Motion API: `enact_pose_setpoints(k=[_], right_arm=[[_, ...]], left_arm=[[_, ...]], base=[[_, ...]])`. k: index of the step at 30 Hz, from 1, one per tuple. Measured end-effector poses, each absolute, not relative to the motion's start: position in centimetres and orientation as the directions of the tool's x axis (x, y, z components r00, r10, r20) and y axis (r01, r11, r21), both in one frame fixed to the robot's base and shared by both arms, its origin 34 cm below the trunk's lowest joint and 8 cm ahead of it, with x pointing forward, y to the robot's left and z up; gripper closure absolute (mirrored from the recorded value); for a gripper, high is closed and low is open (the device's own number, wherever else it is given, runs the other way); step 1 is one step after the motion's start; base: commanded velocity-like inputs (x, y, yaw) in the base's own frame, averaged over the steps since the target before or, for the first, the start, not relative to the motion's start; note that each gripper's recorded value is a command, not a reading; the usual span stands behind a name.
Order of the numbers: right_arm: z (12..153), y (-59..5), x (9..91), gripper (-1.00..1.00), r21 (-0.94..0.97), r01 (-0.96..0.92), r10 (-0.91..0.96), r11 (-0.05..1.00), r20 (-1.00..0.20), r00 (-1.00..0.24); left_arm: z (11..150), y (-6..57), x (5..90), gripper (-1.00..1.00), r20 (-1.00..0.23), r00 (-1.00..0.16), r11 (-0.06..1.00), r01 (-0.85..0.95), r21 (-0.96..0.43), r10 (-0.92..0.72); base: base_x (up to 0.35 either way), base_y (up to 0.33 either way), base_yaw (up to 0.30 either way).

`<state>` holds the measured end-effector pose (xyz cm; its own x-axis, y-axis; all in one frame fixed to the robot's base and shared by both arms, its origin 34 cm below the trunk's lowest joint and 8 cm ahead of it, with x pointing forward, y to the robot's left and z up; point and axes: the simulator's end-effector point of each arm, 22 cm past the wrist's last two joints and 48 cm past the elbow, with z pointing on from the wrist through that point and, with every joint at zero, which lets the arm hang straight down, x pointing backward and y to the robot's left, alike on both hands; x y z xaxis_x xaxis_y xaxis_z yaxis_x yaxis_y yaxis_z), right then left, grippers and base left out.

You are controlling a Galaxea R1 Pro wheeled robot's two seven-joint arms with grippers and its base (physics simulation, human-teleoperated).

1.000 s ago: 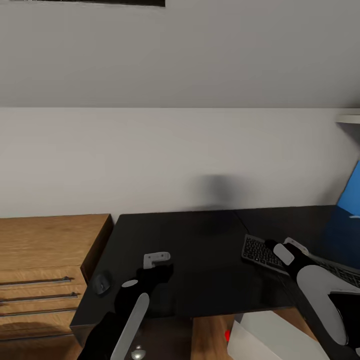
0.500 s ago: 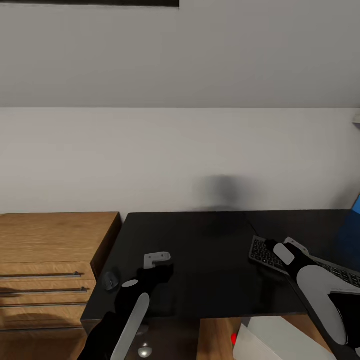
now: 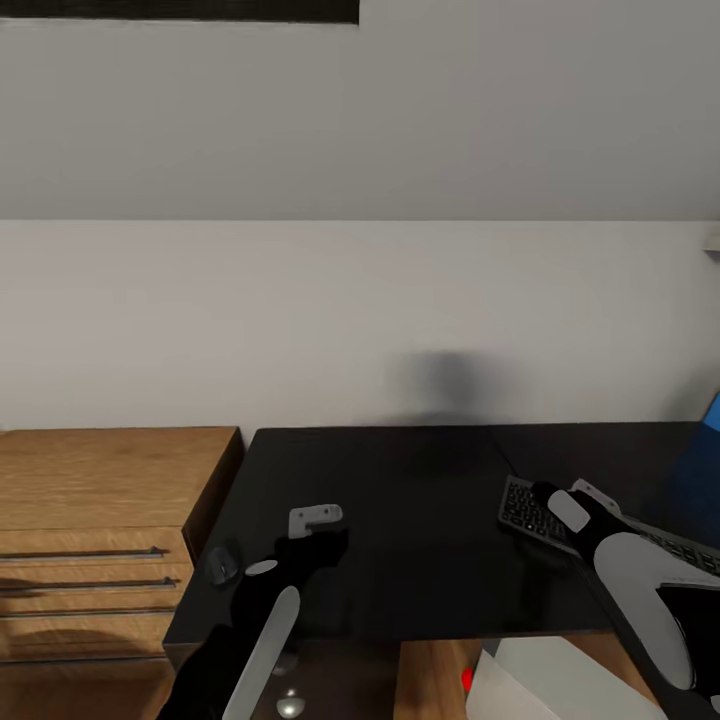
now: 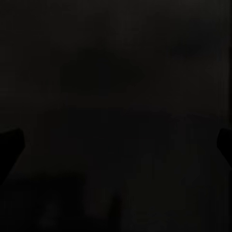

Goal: In the bedroom, organize the workspace by keeping the computer under the desk, ensuring the monitor is on the desk, placing the keyboard on the desk next to the monitor, placing the mouse on the desk next to the keyboard, moving the folder from the swivel chair onto the desk next to the mouse, stacking the notebook on top of the folder with the pen on top of the notebook, and positioning the swivel chair next to the desk.

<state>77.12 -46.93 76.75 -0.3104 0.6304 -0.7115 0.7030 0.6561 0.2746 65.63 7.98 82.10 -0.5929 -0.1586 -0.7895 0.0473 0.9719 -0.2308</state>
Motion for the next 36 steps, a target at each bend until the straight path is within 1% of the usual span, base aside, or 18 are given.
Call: enact_pose_setpoints(k=[4, 11, 36], right_arm=[[77.5, -47.0, 77.2, -1.00, 0.274, 0.703, 0.629, 0.656, -0.713, -0.310], [78.5, -47.0, 77.2, -1.00, 0.278, 0.701, 0.629, 0.657, -0.715, -0.305], [79.8, -47.4, 77.1, -1.00, 0.290, 0.699, 0.630, 0.653, -0.720, -0.290]], left_arm=[[82.8, 8.0, 65.7, -1.00, -0.790, -0.593, 0.972, 0.048, -0.230, -0.158], [83.7, 8.0, 65.7, -1.00, -0.792, -0.590, 0.972, 0.049, -0.230, -0.157], [84.7, 8.0, 65.6, -1.00, -0.803, -0.575, 0.972, 0.053, -0.229, -0.158]], base=[[0.000, 0.000, -0.053], [0.000, 0.000, -0.197], [0.000, 0.000, -0.236]])
